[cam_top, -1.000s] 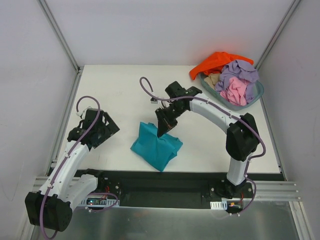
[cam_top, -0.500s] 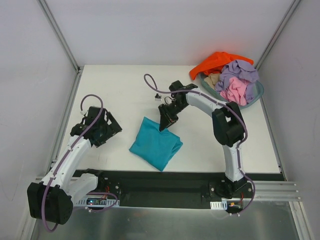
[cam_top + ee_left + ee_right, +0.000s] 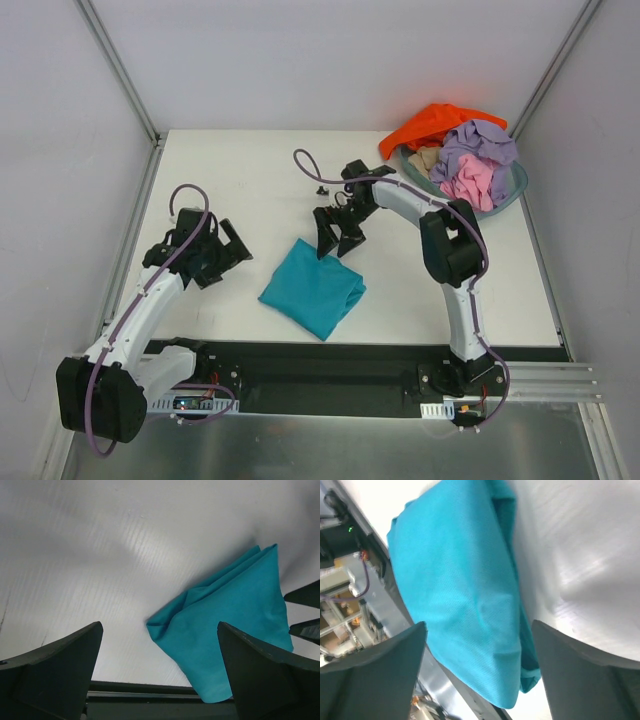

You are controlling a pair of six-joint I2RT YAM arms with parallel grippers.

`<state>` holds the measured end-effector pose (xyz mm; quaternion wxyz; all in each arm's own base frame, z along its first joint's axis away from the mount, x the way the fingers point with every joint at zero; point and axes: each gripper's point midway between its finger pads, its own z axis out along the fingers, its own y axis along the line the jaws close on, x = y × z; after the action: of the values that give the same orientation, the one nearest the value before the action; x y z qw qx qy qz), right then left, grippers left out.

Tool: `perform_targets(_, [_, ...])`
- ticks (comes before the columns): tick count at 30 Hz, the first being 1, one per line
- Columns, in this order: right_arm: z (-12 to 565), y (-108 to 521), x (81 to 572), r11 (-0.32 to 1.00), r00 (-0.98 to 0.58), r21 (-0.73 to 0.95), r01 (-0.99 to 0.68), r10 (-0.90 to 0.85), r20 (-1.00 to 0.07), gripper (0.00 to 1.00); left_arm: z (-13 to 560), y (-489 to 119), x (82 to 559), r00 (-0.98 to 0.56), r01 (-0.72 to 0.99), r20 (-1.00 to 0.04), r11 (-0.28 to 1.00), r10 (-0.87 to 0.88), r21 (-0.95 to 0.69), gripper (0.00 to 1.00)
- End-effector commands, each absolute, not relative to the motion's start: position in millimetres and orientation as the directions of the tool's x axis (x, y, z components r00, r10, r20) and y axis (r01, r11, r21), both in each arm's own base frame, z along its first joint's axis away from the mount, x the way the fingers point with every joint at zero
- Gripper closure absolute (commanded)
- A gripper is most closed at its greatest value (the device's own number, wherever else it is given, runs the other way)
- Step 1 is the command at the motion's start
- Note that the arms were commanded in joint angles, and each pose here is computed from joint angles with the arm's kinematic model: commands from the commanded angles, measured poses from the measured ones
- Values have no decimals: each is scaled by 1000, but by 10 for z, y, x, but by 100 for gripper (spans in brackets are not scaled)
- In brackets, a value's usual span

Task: Fold and stack the t-shirts
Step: Put the neatly folded tshirt into the corner of the board with the right arm

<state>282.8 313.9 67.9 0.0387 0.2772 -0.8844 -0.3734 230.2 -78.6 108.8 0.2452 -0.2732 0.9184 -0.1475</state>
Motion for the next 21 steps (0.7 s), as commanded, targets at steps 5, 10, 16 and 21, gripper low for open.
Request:
perform_targets(5, [1253,2877,2826,667,-851,530,-524,-438,-289,3,1394,-1330,2403,-801,-206,-335,754,-495,-623,1])
perform_targets(10, [1569,2996,2414,550,-862,666,-504,-359,-357,3,1483,-1769,2344,-848,-34,-371,738,-378,-674,1])
perform_targets(16, [1319,3130,2085,487,-893,763,-426,-361,-269,3,1439,-2330,2068,-899,200,-410,688,-154,-697,1])
perform_targets(21, [928,3010,2227,597,-924,714,-366,-326,-201,3,1218,-2531,2004,-918,231,-384,651,-100,-723,1])
